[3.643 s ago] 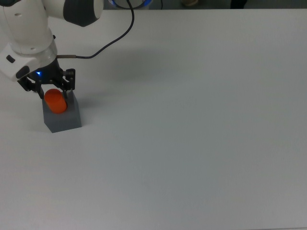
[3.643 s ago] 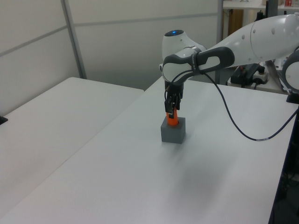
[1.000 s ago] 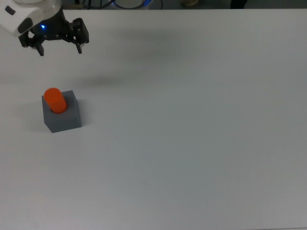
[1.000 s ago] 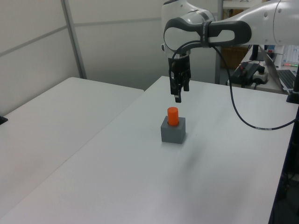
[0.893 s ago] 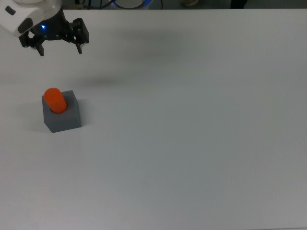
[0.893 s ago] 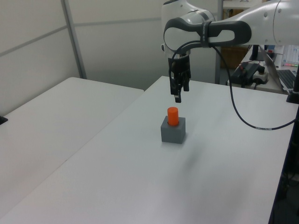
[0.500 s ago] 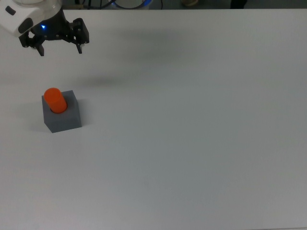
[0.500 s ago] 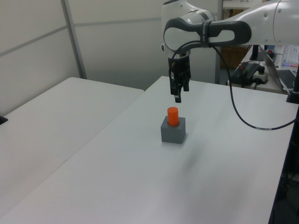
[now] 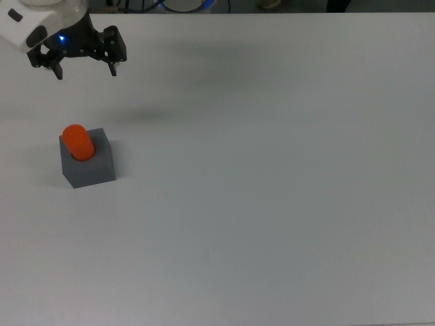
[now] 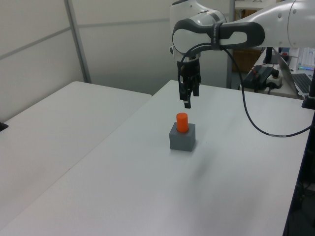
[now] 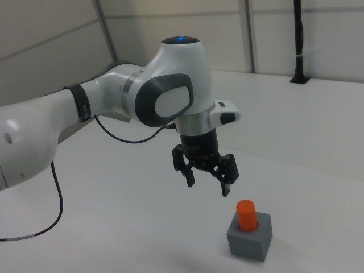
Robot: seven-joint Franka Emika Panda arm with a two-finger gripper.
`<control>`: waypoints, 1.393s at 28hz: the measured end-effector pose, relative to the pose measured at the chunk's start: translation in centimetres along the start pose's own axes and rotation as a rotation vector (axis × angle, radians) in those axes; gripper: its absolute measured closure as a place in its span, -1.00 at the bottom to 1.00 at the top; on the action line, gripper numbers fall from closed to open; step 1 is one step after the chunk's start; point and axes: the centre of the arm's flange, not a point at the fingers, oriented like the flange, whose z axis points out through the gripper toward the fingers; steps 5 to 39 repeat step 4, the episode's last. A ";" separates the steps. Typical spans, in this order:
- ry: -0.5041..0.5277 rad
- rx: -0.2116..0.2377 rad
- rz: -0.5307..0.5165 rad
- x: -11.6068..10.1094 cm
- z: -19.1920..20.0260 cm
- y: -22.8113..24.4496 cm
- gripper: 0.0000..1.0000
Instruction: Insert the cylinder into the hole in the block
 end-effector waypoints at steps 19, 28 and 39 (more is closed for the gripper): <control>0.000 0.000 0.000 0.0 0.0 0.0 -1.00; 0.000 0.000 0.000 0.0 0.0 0.0 -1.00; 0.000 0.000 0.000 0.0 0.0 0.0 -1.00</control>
